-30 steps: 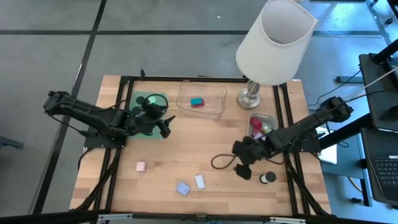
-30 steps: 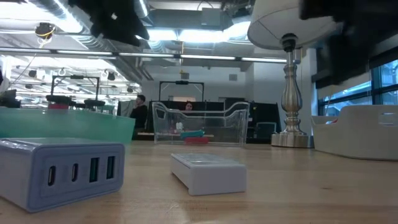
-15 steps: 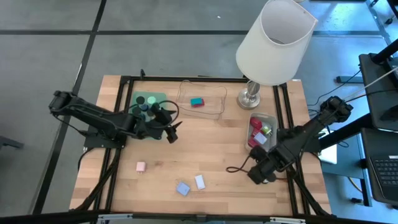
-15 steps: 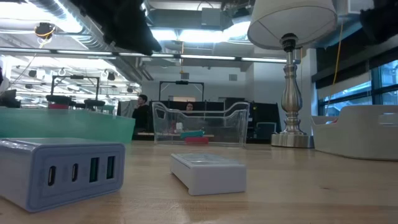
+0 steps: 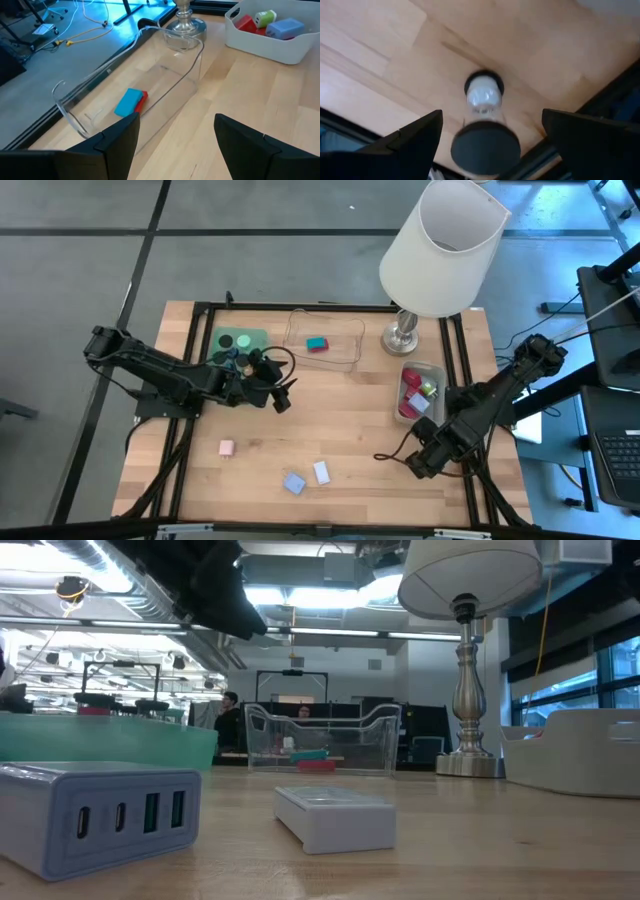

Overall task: Pick & Place Office items
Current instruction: Put the white hourglass into the blue bin

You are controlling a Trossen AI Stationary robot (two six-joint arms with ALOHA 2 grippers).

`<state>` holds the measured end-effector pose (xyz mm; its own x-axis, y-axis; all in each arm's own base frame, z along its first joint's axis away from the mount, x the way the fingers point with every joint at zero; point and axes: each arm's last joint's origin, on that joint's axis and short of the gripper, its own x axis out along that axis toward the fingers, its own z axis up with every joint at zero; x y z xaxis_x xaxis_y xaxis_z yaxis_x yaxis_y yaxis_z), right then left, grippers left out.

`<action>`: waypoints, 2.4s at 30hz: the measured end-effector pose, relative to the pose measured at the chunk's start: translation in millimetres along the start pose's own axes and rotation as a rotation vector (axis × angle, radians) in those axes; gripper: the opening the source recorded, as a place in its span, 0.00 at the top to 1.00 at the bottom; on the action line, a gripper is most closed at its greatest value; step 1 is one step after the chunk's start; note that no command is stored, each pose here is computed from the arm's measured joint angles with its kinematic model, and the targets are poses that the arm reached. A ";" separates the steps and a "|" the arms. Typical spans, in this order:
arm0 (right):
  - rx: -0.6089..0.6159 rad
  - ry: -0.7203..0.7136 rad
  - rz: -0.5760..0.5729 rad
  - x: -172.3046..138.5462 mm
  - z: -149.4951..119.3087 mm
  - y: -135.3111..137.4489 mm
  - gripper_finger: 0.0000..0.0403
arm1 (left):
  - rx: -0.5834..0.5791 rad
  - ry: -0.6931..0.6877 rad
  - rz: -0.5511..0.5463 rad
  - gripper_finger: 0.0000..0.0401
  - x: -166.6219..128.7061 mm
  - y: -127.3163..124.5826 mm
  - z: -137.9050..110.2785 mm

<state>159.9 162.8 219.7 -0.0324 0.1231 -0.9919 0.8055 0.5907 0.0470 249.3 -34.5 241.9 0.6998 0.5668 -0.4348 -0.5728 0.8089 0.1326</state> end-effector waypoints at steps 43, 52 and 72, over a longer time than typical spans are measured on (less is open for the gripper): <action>-0.001 0.046 0.028 4.3 -20.2 7.6 0.44 | 0.045 -0.004 0.006 0.37 -1.0 0.7 0.4; -0.093 -0.135 0.137 -19.5 29.6 26.9 0.46 | 0.020 -0.039 0.002 0.37 -8.9 5.3 7.5; -0.602 -0.269 0.039 -41.0 196.9 86.9 0.44 | -0.027 -0.132 -0.147 0.37 -53.5 8.2 18.3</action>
<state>347.8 52.1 241.1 0.2022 -0.0036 -0.9793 0.3290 0.9421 0.0645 215.0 -55.3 282.5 0.8254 0.4602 -0.3269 -0.4706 0.8808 0.0519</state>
